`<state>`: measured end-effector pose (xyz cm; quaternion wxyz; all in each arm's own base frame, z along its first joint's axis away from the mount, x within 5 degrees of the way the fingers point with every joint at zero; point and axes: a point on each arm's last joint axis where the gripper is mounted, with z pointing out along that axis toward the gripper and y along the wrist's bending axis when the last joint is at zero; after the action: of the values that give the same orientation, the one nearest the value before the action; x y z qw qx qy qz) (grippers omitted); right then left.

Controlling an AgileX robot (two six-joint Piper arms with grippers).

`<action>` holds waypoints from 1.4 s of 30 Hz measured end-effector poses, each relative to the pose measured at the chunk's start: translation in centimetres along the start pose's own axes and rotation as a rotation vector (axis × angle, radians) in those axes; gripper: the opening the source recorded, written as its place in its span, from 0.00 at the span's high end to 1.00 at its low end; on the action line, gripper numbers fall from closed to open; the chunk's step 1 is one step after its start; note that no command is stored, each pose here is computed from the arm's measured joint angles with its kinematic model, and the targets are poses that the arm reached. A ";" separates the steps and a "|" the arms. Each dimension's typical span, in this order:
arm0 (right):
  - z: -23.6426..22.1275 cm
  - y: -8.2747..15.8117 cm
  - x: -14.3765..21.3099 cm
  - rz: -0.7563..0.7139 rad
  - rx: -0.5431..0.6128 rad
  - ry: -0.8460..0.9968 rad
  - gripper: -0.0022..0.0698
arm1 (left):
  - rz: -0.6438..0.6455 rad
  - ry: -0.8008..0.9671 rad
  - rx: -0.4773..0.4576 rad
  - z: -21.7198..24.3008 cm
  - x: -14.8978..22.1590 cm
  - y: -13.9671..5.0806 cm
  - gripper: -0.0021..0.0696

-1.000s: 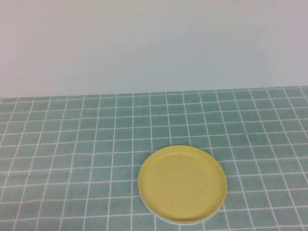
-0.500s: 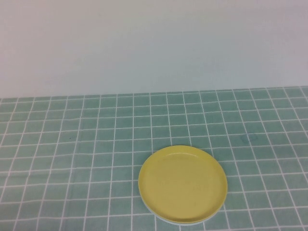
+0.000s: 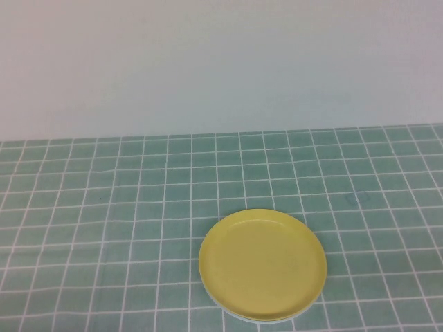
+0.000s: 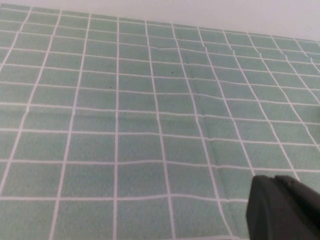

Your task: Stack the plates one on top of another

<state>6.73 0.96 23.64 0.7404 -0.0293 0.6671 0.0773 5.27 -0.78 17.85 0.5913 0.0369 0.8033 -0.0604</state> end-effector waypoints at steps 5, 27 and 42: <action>-0.4 -0.2 2.9 0.031 0.003 0.061 0.97 | 0.000 0.000 0.000 0.0 0.0 0.0 0.97; -2.4 -1.0 6.6 -0.027 0.133 0.449 0.97 | 0.000 0.000 0.000 0.0 0.0 0.0 0.97; -2.5 -1.0 6.6 -0.033 0.134 0.454 0.97 | 0.000 0.000 0.000 0.0 0.0 0.0 0.97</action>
<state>5.13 0.09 16.72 0.5730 -0.0076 0.8194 0.0121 5.27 -0.78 17.85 0.5913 0.0369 0.8033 -0.0604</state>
